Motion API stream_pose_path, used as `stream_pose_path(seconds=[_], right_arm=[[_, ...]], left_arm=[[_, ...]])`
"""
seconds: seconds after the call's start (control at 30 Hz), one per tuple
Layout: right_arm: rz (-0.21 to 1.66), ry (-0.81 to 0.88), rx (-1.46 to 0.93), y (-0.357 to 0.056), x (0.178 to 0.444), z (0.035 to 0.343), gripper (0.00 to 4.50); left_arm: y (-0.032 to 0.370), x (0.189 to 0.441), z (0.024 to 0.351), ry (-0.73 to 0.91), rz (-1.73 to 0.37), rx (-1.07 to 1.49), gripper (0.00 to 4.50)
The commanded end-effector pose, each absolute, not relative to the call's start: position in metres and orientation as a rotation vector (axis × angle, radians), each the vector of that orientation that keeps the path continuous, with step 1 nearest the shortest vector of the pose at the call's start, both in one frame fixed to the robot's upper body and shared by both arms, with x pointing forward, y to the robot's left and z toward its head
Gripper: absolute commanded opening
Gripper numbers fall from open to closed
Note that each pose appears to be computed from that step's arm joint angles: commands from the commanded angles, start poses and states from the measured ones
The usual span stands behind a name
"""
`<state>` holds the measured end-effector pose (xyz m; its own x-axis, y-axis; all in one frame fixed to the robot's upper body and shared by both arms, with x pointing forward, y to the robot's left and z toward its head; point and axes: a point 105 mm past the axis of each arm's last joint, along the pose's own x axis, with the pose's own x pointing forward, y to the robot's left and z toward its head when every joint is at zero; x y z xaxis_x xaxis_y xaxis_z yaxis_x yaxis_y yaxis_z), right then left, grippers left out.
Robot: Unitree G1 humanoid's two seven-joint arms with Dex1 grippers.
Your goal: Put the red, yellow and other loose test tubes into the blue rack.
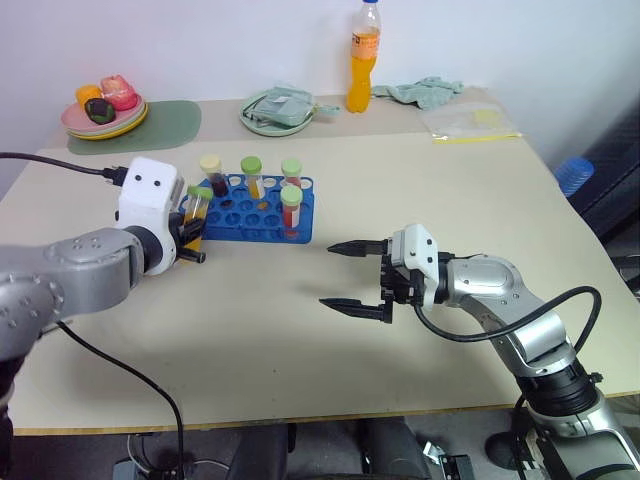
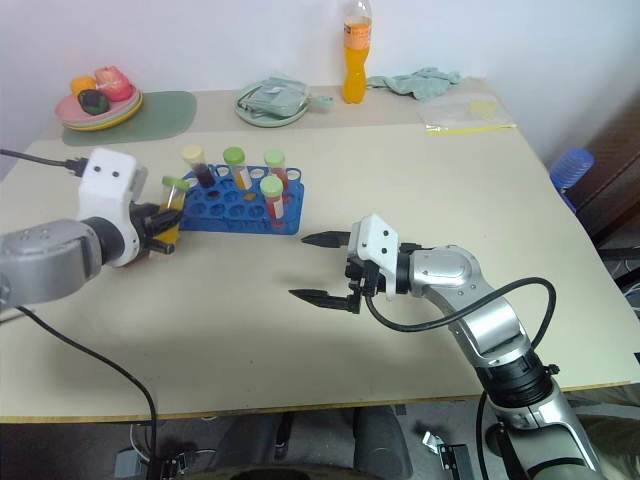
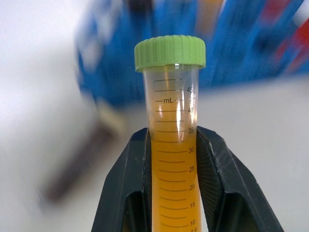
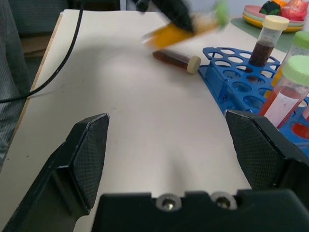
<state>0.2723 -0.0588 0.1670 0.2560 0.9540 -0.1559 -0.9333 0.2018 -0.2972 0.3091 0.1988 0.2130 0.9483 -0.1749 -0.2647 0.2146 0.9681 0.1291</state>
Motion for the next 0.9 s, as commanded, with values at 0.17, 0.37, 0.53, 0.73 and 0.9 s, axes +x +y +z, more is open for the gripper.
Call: stream_pose_path(seconds=[0.17, 0.37, 0.53, 0.73, 0.9], right_arm=[[1.216, -0.095, -0.271, -0.052, 0.282, 0.166, 4.24], [1.135, -0.081, -0.211, -0.053, 0.283, 0.157, 4.24], [1.107, -0.078, -0.201, -0.054, 0.281, 0.157, 4.24], [1.080, -0.074, -0.199, -0.058, 0.280, 0.156, 4.24], [1.071, -0.072, -0.198, -0.059, 0.281, 0.155, 4.24]], left_arm=[[0.189, 0.328, 0.242, -0.311, -0.089, 0.099, 0.70], [0.147, 0.344, 0.217, -0.520, -0.119, 0.189, 0.70], [0.145, 0.360, 0.205, -0.563, -0.085, 0.131, 0.70], [0.145, 0.374, 0.184, -0.482, -0.096, 0.130, 0.70], [0.145, 0.373, 0.174, -0.445, -0.108, 0.129, 0.70]])
